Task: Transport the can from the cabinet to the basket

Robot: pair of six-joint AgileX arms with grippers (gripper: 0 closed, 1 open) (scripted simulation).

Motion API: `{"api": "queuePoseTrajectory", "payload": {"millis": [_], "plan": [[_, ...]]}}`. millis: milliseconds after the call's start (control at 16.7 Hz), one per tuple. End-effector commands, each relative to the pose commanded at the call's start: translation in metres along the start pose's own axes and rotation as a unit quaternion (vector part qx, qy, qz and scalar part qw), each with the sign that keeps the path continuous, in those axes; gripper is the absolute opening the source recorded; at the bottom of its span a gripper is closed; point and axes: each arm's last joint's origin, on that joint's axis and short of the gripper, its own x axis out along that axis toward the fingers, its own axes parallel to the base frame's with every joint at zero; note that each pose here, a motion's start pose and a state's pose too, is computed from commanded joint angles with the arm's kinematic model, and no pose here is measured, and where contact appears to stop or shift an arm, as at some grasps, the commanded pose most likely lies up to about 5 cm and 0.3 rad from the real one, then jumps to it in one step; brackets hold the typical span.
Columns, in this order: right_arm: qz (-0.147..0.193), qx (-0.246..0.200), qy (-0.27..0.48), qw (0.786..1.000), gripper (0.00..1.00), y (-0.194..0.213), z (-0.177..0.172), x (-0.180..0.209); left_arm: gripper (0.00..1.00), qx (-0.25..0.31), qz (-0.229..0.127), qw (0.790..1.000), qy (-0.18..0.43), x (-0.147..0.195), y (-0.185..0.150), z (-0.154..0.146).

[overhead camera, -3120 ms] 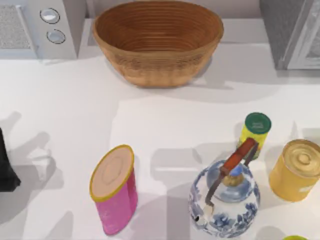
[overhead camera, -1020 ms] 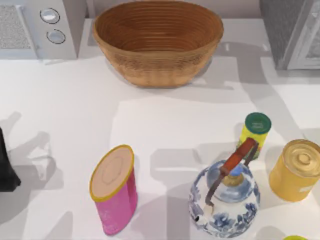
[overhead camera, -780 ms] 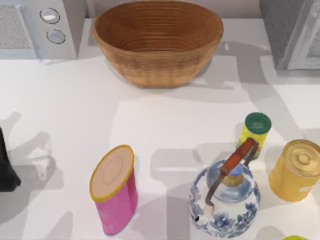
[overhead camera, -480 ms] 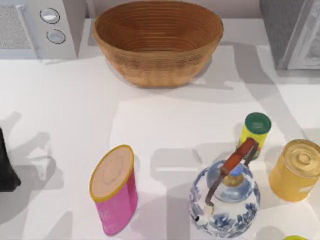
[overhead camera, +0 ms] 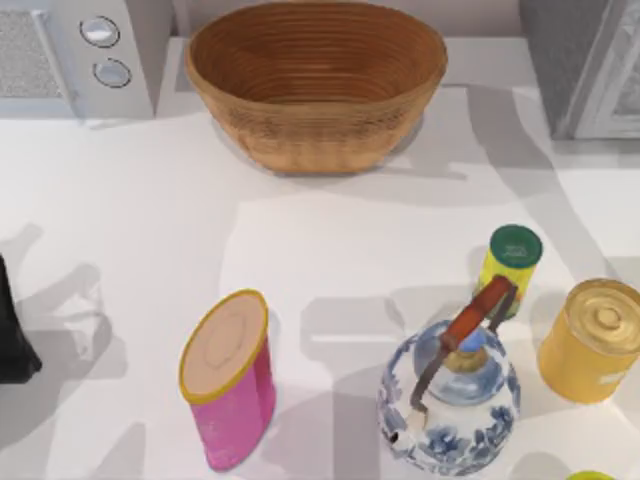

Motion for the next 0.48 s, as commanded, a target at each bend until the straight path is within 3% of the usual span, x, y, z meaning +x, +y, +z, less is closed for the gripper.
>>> {"api": "queuePoseTrajectory", "payload": {"millis": [480], "plan": [[0.000, 0.000, 0.000, 1.000, 0.32, 0.0000, 0.0000, 0.0000, 1.00, 0.000, 0.000, 1.000, 0.000, 0.0000, 0.0000, 0.0000]]}}
